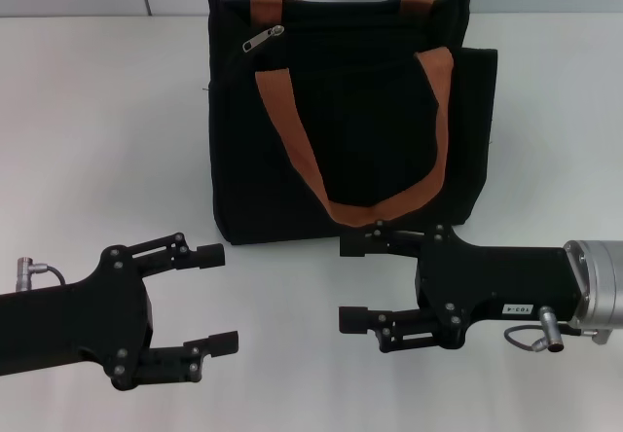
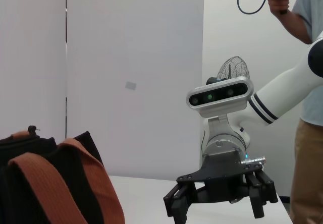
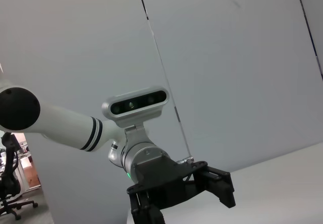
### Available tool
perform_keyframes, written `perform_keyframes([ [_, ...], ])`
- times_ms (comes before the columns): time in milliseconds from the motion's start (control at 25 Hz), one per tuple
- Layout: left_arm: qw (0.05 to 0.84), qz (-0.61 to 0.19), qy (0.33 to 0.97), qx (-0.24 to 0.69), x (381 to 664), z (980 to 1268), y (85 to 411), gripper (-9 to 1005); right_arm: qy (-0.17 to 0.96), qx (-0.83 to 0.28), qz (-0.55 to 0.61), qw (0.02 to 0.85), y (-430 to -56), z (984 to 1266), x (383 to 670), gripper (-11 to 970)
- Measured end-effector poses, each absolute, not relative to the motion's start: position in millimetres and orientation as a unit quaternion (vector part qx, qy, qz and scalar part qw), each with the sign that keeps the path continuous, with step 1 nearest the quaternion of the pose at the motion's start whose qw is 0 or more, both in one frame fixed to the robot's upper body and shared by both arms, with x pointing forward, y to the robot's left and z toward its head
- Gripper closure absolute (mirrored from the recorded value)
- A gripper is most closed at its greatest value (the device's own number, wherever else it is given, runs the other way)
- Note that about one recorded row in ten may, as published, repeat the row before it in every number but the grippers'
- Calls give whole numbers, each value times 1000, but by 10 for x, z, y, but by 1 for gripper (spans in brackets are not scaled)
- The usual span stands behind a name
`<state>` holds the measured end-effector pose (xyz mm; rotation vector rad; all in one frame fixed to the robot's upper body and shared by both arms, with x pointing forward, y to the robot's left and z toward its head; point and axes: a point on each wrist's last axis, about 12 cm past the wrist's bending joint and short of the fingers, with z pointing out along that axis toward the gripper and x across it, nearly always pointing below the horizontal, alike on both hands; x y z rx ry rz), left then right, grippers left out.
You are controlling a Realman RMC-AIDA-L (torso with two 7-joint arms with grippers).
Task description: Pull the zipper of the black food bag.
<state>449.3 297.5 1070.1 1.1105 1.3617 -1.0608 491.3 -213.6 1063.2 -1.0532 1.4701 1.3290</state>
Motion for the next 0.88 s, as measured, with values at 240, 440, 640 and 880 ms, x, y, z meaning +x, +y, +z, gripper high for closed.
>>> perform_keyframes([
  [240,519,-443,567,461,4492,10698,2962,196,591,-418,536,434,-2130,10593,4875,136],
  [440,546,-436,567,436,4508,10710,2964,197,590,-418,536,436,-2130,10577,4859,136],
  [640,639,-396,587,302,4601,10696,3090,197,584,-412,534,451,-2118,10571,4855,136],
  [880,688,-332,627,154,4852,10570,3182,197,577,-407,533,466,-2100,10574,4859,136],
])
